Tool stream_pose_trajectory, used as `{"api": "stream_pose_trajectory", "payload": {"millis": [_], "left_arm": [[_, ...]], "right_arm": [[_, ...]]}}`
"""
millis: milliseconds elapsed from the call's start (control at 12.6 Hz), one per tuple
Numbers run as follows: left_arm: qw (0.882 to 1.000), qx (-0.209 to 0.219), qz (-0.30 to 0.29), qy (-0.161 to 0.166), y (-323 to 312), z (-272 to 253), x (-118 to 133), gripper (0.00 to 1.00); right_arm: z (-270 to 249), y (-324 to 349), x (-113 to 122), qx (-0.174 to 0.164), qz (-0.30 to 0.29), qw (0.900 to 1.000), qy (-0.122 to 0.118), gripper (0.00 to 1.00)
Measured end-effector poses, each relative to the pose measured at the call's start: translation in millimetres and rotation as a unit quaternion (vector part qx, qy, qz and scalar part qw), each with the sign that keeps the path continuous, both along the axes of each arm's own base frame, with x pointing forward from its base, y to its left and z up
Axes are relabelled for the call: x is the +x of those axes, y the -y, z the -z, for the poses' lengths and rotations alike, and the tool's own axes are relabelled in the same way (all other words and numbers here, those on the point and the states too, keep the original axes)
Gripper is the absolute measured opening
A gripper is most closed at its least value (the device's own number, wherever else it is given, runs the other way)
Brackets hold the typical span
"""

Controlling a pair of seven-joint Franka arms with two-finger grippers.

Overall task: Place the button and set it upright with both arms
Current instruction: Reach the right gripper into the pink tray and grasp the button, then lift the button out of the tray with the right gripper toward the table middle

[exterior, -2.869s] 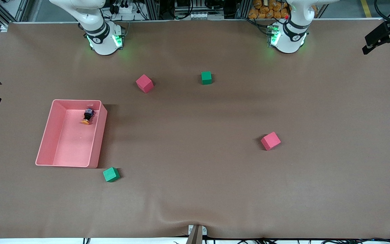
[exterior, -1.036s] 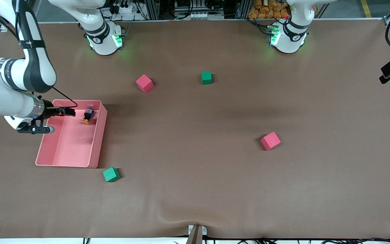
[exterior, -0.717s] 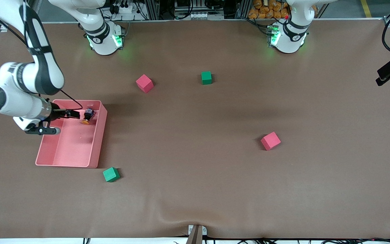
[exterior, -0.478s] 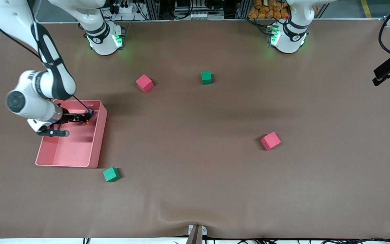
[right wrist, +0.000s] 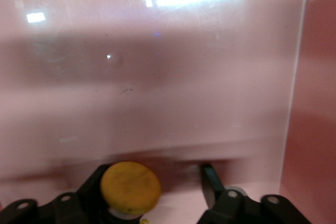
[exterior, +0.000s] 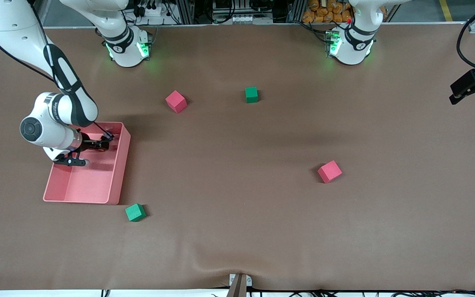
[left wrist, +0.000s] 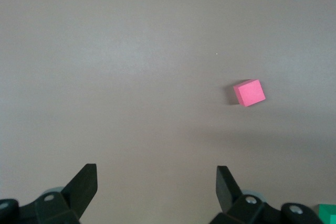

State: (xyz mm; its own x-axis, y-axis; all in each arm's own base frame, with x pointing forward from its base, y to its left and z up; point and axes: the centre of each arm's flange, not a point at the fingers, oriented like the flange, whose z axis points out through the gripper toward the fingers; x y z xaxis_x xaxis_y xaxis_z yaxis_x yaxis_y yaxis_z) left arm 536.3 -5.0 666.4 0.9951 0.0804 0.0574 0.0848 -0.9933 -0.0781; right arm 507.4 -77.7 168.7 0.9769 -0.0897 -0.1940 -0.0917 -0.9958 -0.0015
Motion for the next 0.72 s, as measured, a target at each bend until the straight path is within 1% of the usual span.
{"api": "stream_pose_trajectory", "payload": {"millis": [80, 159, 239, 398, 478, 558, 717], "left_arm": [[1.000, 0.000, 0.001, 0.000, 0.7, -0.3, 0.0, 1.00], [1.000, 0.000, 0.001, 0.001, 0.8, -0.6, 0.0, 1.00], [1.000, 0.000, 0.001, 0.001, 0.8, -0.7, 0.0, 1.00], [1.000, 0.000, 0.001, 0.001, 1.0, -0.7, 0.0, 1.00], [1.000, 0.000, 0.001, 0.001, 1.0, -0.7, 0.0, 1.00], [1.000, 0.000, 0.001, 0.001, 1.1, -0.7, 0.0, 1.00], [1.000, 0.000, 0.001, 0.001, 1.5, -1.2, -0.1, 1.00]], "right_arm": [[-1.7, -0.8, 0.6, 0.000, -0.001, 1.000, 0.001, 0.57], [-3.0, -2.1, 1.2, 0.001, -0.002, 1.000, 0.002, 0.45], [-4.0, -3.1, 1.8, 0.001, -0.002, 1.000, 0.003, 0.40], [-11.6, -7.0, 6.2, 0.003, -0.006, 1.000, 0.001, 0.40], [-23.9, -9.8, 12.1, 0.004, -0.009, 1.000, -0.004, 0.40], [-44.9, -12.7, 21.4, 0.007, -0.013, 1.000, -0.010, 0.40], [-104.1, -25.0, 45.7, 0.010, -0.028, 0.999, -0.018, 0.40]]}}
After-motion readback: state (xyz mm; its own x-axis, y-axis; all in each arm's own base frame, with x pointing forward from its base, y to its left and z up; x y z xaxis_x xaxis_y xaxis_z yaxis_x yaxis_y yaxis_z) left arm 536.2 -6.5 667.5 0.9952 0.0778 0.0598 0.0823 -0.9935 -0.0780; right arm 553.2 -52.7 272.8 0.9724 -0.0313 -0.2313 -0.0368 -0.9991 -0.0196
